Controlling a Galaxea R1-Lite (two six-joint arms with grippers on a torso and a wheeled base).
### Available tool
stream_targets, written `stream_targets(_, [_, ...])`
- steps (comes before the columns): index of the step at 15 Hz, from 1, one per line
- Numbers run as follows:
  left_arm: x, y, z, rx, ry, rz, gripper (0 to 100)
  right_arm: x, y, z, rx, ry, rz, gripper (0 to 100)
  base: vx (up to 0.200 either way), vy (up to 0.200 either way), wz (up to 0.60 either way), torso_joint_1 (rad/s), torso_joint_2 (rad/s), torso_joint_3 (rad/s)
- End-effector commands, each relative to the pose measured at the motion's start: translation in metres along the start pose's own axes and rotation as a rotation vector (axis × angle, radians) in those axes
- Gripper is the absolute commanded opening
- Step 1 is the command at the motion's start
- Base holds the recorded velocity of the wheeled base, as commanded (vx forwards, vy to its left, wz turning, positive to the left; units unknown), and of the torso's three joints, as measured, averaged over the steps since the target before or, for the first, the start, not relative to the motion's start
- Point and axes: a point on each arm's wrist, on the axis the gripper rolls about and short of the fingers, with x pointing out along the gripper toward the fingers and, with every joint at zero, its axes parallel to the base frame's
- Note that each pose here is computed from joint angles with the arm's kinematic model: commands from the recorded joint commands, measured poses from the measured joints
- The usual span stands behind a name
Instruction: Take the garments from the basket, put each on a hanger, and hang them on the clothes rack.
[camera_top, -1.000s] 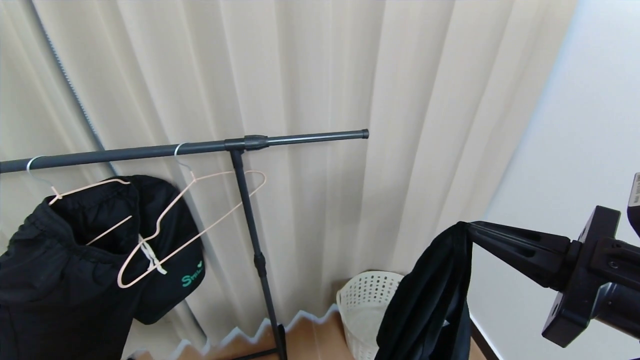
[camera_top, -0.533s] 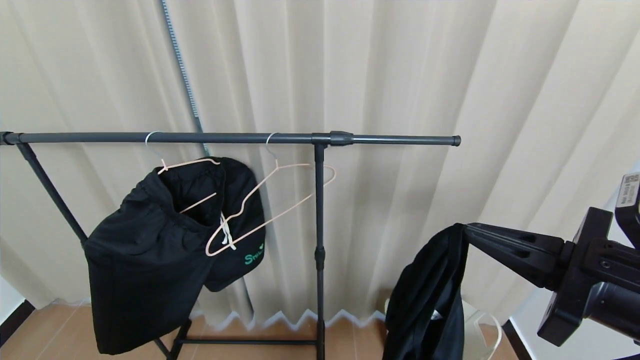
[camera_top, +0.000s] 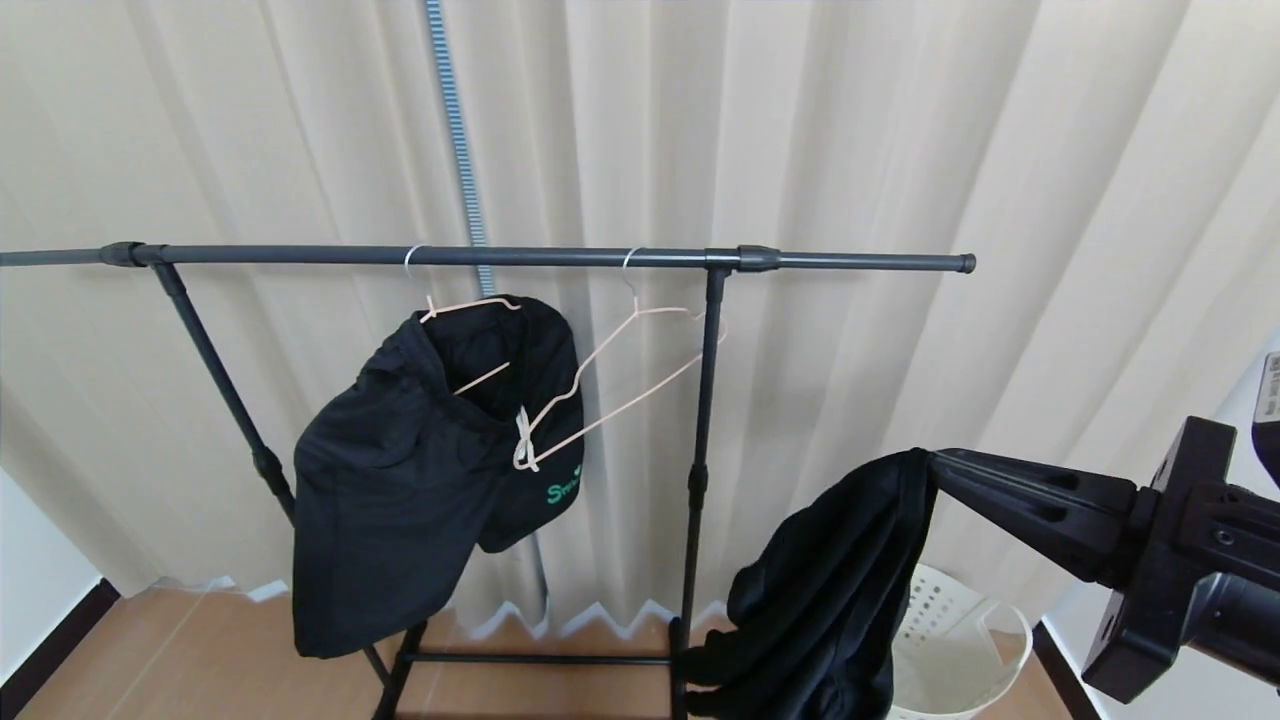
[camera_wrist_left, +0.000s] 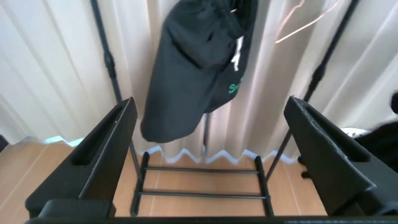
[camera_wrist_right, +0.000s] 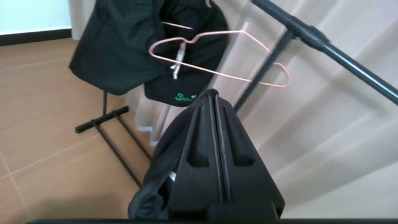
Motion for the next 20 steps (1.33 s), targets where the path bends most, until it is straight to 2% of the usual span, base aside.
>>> stream_targets(1, [0.0, 0.0, 0.0, 0.001, -0.001, 0.0, 100, 0.0, 0.0, -0.001, -0.001, 0.003, -0.001, 0, 0.0, 0.2, 0.0, 0.017, 0.01, 0.007])
stream_targets(10, [0.0, 0.0, 0.0, -0.001, -0.001, 0.0, 100, 0.001, 0.001, -0.003, -0.002, 0.013, 0.003, 0, 0.0, 0.2, 0.0, 0.005, 0.0, 0.002])
stream_targets(13, [0.0, 0.0, 0.0, -0.001, -0.001, 0.0, 100, 0.003, 0.001, -0.003, -0.002, 0.017, 0.003, 0, -0.2, 0.0, 0.0, 0.006, 0.0, 0.002])
stream_targets(19, [0.0, 0.0, 0.0, 0.004, 0.001, 0.0, 100, 0.012, 0.003, -0.008, -0.005, 0.054, 0.011, 0, 0.0, 0.0, 0.0, 0.0, 0.0, 0.0])
stream_targets(20, [0.0, 0.0, 0.0, 0.007, 0.001, 0.0, 100, 0.013, 0.004, -0.009, -0.005, 0.055, 0.013, 0, 0.0, 0.0, -0.6, 0.022, 0.01, -0.002])
